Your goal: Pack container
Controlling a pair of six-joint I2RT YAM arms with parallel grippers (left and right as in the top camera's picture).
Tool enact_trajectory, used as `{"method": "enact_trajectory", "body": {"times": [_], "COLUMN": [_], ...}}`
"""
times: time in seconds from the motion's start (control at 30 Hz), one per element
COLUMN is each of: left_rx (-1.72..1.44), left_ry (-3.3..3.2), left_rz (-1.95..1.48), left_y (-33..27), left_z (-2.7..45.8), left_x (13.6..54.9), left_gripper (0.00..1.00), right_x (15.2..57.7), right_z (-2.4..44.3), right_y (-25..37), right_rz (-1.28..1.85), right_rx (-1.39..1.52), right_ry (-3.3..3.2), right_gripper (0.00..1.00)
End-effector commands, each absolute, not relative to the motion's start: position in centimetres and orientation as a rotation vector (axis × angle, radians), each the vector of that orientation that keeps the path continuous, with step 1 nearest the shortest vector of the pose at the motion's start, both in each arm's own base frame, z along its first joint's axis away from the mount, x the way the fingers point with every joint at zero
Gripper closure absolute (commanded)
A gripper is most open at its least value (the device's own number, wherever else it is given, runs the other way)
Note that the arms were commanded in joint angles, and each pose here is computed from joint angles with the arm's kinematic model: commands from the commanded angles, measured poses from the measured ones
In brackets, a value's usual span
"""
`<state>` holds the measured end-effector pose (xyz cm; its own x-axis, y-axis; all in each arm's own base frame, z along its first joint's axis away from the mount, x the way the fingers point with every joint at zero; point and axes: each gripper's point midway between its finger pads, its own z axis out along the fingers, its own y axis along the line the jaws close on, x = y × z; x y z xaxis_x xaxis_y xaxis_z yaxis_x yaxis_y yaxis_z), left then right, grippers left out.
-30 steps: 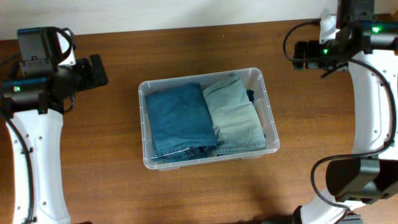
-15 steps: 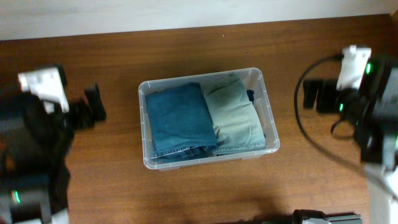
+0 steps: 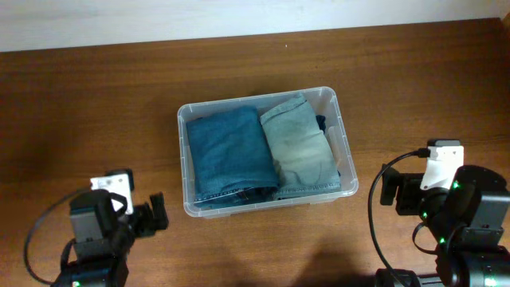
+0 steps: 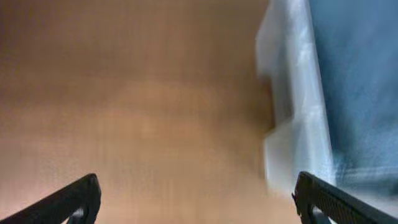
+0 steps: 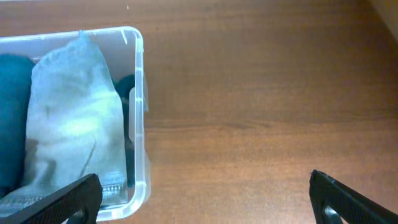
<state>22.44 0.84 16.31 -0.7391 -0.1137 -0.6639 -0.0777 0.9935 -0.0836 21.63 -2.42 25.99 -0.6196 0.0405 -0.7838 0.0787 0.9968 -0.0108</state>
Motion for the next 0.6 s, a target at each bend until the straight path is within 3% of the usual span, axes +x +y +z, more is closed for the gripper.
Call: {"method": "enact_trajectory", "body": {"times": [0.0,0.37,0.57], "left_rx": [-0.134,-0.143,-0.144], "left_ry": [2.524,2.609,2.609], "left_rz": [-0.088,-0.094,-0.094], "left_y": [0.4,0.3,0.3], "left_z": [14.4,13.3,13.3], "left_x": [20.4,18.7,18.7], "left_gripper": [0.00,0.01,0.01], "right_x": [21.7,20.3,20.9], "right_z": [25.4,27.4,24.3], "right_y": [-2.6,-0.3,0.8], "right_rz": [-0.062,-0.057,0.008], "right_rx": [0.090,-0.084,-0.117], "right_ry": [2.259,2.085,1.917], "right_gripper": [0.02,0.02,0.02]}}
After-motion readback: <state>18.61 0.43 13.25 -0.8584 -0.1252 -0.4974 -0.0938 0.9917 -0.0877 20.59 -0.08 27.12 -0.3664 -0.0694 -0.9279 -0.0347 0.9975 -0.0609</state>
